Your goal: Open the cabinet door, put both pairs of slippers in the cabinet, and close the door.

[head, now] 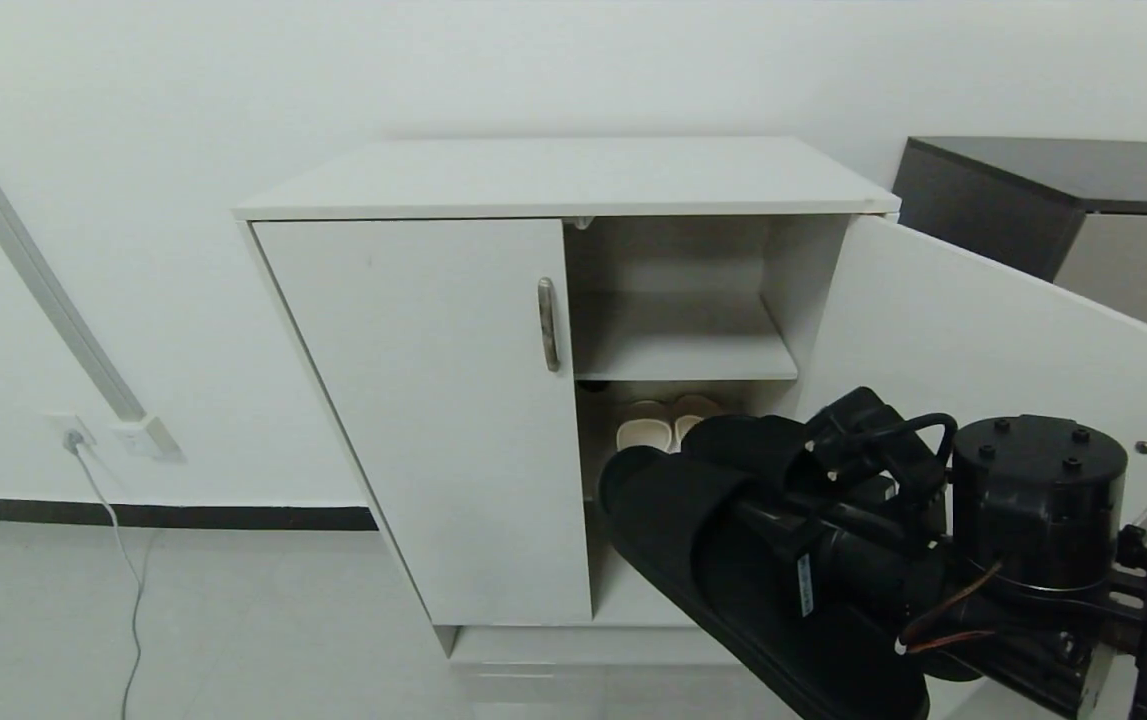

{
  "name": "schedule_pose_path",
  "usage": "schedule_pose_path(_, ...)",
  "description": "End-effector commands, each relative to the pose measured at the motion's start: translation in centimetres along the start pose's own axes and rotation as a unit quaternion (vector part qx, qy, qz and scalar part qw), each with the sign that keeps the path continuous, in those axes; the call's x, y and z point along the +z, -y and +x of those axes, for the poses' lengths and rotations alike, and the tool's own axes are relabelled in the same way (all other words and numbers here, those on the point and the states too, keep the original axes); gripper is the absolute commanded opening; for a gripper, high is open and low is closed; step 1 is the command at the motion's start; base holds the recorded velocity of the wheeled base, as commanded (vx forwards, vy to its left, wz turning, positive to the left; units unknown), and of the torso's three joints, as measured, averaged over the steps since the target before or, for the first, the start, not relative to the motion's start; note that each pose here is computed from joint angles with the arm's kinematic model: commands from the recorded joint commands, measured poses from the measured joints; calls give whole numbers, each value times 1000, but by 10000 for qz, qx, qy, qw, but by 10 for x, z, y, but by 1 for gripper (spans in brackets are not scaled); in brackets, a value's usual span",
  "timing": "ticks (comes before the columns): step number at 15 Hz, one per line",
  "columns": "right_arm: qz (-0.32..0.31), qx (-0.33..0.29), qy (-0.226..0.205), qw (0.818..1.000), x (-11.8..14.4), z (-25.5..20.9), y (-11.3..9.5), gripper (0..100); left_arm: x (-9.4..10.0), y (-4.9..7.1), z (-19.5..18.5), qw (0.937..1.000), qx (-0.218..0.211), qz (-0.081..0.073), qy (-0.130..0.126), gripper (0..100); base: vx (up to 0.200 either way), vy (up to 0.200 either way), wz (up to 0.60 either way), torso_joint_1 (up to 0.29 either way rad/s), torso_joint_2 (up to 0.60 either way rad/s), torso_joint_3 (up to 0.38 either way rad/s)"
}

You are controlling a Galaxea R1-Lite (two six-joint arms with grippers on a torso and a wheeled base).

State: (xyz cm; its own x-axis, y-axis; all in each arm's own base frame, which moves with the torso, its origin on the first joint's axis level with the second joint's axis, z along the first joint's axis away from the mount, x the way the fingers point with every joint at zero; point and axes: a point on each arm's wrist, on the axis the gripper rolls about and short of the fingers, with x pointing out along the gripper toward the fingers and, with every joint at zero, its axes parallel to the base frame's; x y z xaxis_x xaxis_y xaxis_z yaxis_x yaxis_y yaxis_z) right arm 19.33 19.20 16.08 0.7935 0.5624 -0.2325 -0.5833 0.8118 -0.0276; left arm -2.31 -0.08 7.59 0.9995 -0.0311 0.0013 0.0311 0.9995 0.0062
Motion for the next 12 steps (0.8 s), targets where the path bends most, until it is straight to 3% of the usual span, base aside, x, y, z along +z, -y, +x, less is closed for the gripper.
schedule_pose_path(1,-5,14,-5,10000,0,0,-1,0,0,0,0,10000,2,-1,-14,0,0,0,0,-85,447,373)
schedule_pose_path(7,-11,21,-42,10000,-3,0,-1,0,0,0,0,10000,2,0,-6,0,0,0,0,-39,422,373)
schedule_pose_path(12,-11,13,-42,10000,-3,0,-1,0,0,0,0,10000,2,0,-6,0,0,0,0,-1,70,66)
